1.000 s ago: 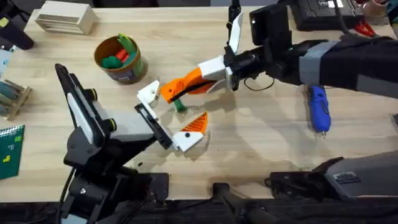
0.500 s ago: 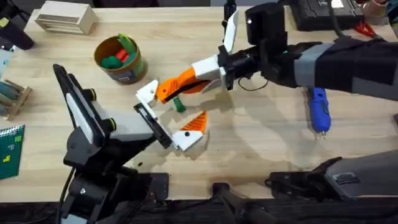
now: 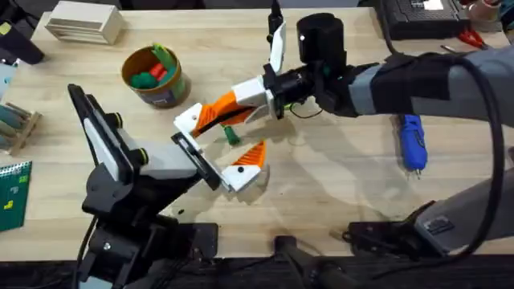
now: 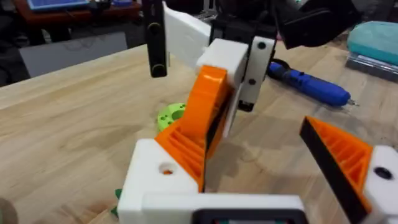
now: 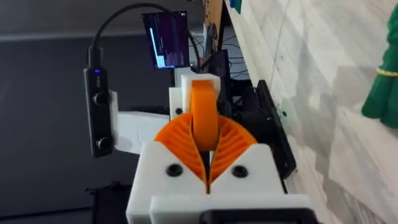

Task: Pick up the gripper from the table and insert it into the empty holder that is missing its gripper. Then pick up a screw, insert it into the mounting hole, and use the screwdriver to tighten it. Finally, clean up the table by picking up the vegetable and placing it into the bucket.

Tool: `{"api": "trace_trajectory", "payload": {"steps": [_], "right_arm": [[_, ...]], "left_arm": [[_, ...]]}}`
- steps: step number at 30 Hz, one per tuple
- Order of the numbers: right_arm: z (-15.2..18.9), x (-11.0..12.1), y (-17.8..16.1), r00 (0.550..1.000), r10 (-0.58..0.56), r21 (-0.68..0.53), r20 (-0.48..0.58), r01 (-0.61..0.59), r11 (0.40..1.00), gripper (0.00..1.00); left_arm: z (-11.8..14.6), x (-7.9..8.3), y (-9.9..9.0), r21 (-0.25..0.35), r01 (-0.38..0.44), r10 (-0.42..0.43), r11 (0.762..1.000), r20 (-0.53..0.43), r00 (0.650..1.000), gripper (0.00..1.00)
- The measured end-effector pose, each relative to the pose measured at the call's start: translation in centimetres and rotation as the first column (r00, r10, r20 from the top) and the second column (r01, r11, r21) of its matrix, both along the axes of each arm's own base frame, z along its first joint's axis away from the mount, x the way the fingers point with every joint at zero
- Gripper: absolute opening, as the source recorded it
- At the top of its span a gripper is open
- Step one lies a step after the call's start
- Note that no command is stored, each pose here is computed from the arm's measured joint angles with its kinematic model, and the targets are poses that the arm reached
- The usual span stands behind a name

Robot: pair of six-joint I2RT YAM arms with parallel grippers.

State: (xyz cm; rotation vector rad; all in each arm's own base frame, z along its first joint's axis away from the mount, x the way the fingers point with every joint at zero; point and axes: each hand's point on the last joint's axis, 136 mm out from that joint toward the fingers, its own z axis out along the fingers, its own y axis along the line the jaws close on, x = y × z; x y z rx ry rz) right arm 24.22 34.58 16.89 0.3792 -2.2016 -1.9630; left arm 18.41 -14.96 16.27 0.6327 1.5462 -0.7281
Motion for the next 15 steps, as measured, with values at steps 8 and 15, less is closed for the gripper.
{"api": "trace_trajectory", "payload": {"steps": [8, 15], "right_arm": [[0.0, 0.6, 0.9, 1.0, 0.017, 0.001, -0.014, -0.017, 1.0, 0.014], [-0.1, 1.5, 2.5, 0.998, 0.051, 0.009, -0.022, -0.051, 0.999, 0.014]], "left_arm": [[0.0, 0.2, 0.2, 0.0, -0.015, 0.015, 1.0, 0.0, 1.0, 0.987], [0.0, 1.0, 1.0, -0.001, -0.076, 0.076, 0.997, -0.005, 0.997, 0.988]]}}
